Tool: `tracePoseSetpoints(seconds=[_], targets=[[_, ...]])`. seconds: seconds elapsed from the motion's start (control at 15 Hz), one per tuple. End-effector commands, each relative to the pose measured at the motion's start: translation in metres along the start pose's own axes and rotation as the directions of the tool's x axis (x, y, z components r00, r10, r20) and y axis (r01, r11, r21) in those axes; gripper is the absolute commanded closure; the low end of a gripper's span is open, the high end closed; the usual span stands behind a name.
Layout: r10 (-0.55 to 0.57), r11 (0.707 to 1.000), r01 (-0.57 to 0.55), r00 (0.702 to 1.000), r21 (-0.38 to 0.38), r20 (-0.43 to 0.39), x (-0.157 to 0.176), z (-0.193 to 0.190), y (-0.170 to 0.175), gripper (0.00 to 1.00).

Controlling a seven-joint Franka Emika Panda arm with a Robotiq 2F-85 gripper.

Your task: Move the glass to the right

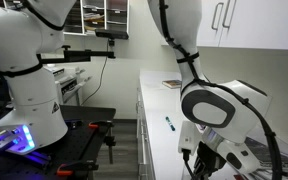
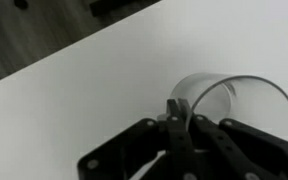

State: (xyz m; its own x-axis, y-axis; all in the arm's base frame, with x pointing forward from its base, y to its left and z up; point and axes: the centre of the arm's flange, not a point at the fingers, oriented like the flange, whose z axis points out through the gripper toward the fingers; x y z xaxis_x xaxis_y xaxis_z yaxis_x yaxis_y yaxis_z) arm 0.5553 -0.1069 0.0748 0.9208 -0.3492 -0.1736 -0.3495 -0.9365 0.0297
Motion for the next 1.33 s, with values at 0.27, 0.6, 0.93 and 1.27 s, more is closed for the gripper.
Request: tracePoseSetpoints(seconds=[0.27, 0.6, 0.93, 1.27], targets=[[0.086, 0.996, -0.085, 0.996, 0.021, -0.021, -0.009, -0.005, 0.028, 0.98], [0.101, 0.995, -0.100, 0.995, 0.017, -0.028, -0.002, -0.010, 0.021, 0.98], [0.206, 0.976, -0.206, 0.979, 0.067, -0.003, 0.018, -0.017, 0.001, 0.98], [0.260, 0.961, -0.259, 0.966, 0.097, 0.009, 0.034, -0.017, -0.019, 0.98]])
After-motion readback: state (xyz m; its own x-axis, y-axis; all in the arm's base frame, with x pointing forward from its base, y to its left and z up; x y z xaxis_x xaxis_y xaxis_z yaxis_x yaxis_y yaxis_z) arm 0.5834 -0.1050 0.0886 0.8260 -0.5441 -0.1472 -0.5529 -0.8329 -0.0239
